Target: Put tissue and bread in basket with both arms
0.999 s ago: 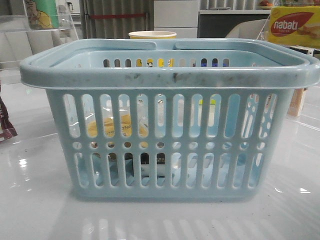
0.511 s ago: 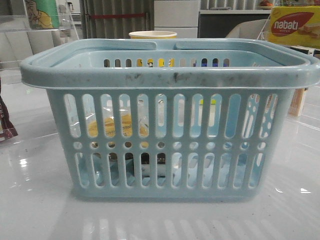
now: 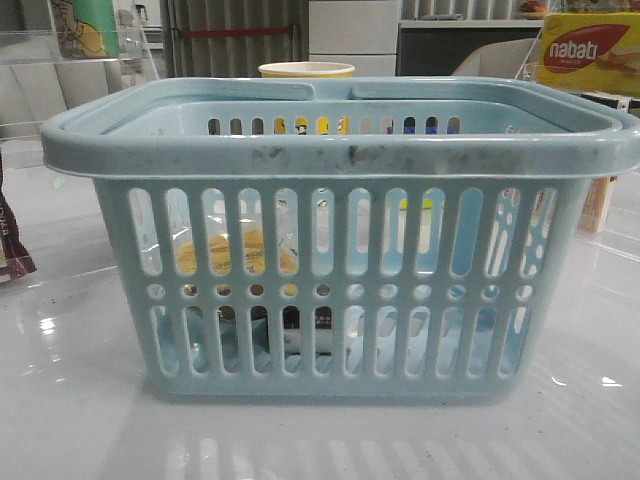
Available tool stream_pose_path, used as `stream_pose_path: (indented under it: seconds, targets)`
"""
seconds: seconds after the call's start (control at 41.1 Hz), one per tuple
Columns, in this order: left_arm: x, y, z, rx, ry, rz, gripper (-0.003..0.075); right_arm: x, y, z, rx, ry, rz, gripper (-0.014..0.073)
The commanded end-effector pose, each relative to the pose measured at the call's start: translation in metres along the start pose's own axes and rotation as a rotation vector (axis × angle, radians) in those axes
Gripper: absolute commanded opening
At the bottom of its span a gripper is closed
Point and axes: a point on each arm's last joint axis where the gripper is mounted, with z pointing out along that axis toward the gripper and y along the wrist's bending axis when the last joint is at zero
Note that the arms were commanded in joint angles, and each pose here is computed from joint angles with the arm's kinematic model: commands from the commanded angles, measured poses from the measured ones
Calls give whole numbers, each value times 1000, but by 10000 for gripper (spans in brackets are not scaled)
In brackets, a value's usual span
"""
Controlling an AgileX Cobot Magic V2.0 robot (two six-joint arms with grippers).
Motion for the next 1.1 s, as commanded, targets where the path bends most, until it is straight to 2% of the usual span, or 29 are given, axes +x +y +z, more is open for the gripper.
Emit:
stream_pose_path:
  seconds: [0.0,0.244,0.39,0.56,0.706,1.072]
  targets:
    - [-6,0,-2,1,-95,-16,93,-12,-1,-2,8,-128,-5,38]
    - [-6,0,-2,1,-95,-16,93,-13,0,-2,6,-132,-21,38]
    - [-6,0,-2,1,-95,-16,93,-14,0,-3,-1,-150,28,38]
    - [-6,0,-2,1,-95,-16,93,-14,0,-3,-1,-143,-3,38]
    - [-6,0,-2,1,-95,-16,93,-14,0,-3,0,-144,36,38]
    - [-6,0,-2,1,-95,-16,93,-14,0,-3,0,-144,36,38]
